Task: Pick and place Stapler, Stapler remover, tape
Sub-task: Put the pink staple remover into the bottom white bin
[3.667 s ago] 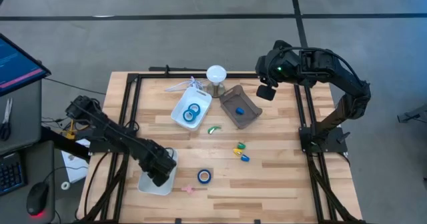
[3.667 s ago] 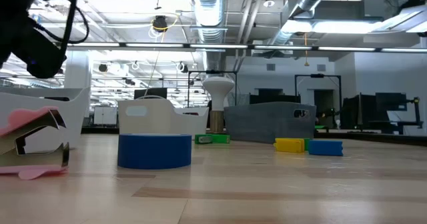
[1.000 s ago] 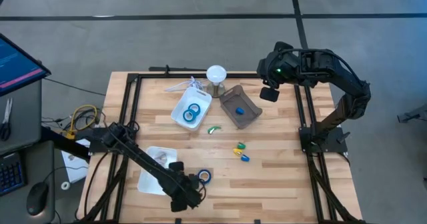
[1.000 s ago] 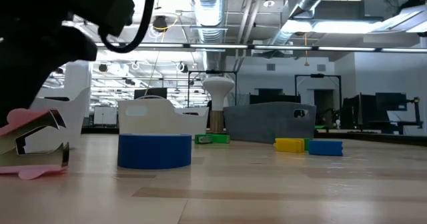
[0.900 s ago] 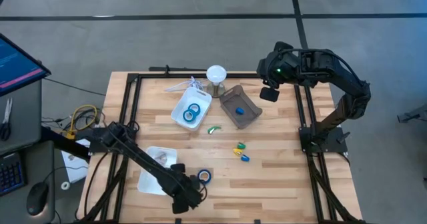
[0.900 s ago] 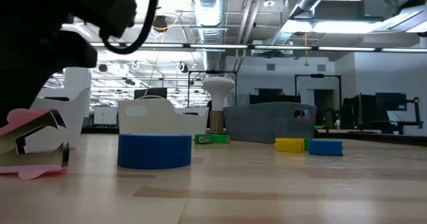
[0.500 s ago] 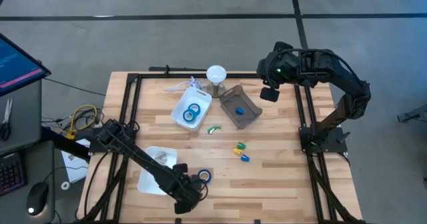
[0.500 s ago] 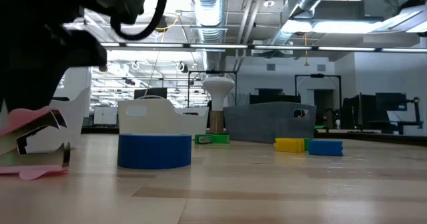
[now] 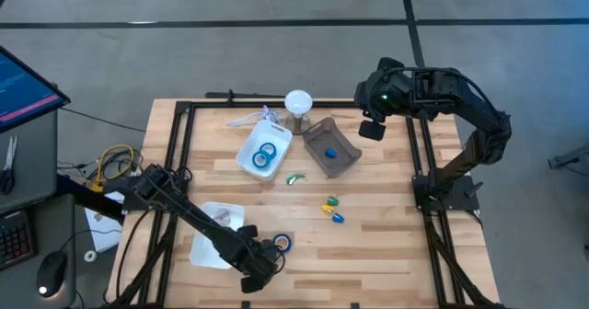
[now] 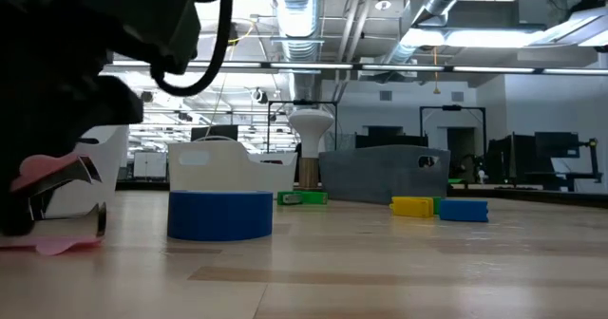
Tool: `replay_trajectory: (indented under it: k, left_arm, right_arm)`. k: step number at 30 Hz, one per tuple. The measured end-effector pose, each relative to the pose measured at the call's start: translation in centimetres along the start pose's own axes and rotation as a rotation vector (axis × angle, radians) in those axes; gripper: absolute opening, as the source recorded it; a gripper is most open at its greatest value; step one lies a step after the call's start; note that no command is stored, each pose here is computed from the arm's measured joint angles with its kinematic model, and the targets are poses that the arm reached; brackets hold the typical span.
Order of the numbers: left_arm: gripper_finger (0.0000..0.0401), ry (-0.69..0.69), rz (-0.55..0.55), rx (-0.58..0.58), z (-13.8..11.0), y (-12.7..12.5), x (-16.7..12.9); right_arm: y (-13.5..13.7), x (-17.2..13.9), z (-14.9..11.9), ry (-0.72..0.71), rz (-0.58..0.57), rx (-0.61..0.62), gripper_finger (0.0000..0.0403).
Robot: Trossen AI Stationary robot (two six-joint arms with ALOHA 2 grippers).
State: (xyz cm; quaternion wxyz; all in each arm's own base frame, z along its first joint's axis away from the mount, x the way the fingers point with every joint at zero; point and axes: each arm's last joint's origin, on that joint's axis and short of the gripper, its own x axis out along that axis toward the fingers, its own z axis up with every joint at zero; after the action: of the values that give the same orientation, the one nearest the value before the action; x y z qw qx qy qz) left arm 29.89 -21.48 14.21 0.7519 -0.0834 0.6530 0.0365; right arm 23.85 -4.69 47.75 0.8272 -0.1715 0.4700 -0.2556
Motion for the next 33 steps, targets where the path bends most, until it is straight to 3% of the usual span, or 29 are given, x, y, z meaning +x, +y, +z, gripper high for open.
replay_trajectory:
  k: [6,12,18,22,28,33]
  left_arm:
    - [0.0019,0.022,-0.024,-0.015,-0.2,0.0,0.2]
    - [0.0021,0.004,-0.042,-0.061,0.0,0.2,-0.7]
    - [0.002,-0.164,-0.042,-0.131,0.7,1.2,-4.8]
    - [0.002,-0.231,0.027,-0.226,0.4,3.2,-8.1]
    - [0.002,-0.114,0.146,-0.323,-1.8,6.0,-11.1]
    - [0.002,0.029,0.127,-0.349,-3.5,6.8,-10.3]
  right_arm:
    - [0.0,0.0,0.0,0.0,0.0,-0.002,0.0108]
    - [0.0,0.0,0.0,0.0,-0.001,-0.009,0.0108]
    - [0.0,0.0,0.0,0.001,-0.003,-0.008,0.0108]
    - [0.0,0.0,0.0,0.001,-0.003,-0.007,0.0108]
    - [0.0,0.0,0.0,0.001,-0.003,-0.007,0.0108]
    - [0.0,0.0,0.0,0.001,-0.003,-0.007,0.0108]
